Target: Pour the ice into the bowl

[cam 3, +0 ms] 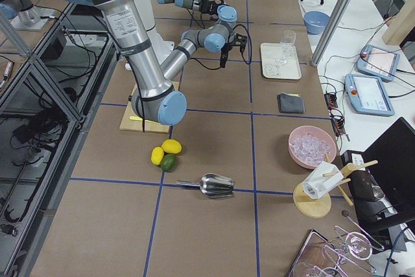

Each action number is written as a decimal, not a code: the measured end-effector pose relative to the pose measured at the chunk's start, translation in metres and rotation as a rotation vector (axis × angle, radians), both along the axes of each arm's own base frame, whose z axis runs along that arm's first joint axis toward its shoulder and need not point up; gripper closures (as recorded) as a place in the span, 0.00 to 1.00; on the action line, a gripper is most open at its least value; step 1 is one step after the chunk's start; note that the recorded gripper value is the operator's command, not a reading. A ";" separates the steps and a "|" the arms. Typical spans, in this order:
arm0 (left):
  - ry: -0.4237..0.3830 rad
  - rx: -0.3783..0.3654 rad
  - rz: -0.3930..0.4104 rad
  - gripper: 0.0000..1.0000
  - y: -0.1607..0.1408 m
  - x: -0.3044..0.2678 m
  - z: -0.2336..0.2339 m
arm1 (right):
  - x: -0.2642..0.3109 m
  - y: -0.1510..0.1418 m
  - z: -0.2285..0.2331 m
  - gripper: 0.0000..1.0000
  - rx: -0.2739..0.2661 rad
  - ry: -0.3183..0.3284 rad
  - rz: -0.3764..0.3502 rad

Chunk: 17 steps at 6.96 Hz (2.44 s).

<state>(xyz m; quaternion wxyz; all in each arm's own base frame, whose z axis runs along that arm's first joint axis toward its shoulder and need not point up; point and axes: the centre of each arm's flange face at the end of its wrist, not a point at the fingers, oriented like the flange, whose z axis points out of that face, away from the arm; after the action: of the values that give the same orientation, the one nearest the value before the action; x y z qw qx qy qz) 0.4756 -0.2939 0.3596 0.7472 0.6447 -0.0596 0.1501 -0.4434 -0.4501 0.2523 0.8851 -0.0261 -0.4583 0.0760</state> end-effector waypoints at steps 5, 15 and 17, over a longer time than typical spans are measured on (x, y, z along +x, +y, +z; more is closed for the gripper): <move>-0.576 0.080 0.063 1.00 0.008 0.003 -0.002 | 0.000 0.000 0.000 0.00 -0.001 -0.001 0.000; -0.763 0.124 0.069 1.00 0.013 -0.008 -0.020 | 0.002 -0.001 -0.001 0.00 0.002 -0.007 0.001; -0.655 0.125 0.150 1.00 0.015 -0.019 -0.035 | 0.001 0.000 -0.001 0.00 0.002 -0.007 0.000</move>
<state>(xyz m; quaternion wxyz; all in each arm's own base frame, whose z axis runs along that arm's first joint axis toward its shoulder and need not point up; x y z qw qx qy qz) 0.4571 -0.2788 0.3242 0.6341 0.6095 -0.2579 0.4000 -0.4428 -0.4506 0.2512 0.8835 -0.0256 -0.4616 0.0756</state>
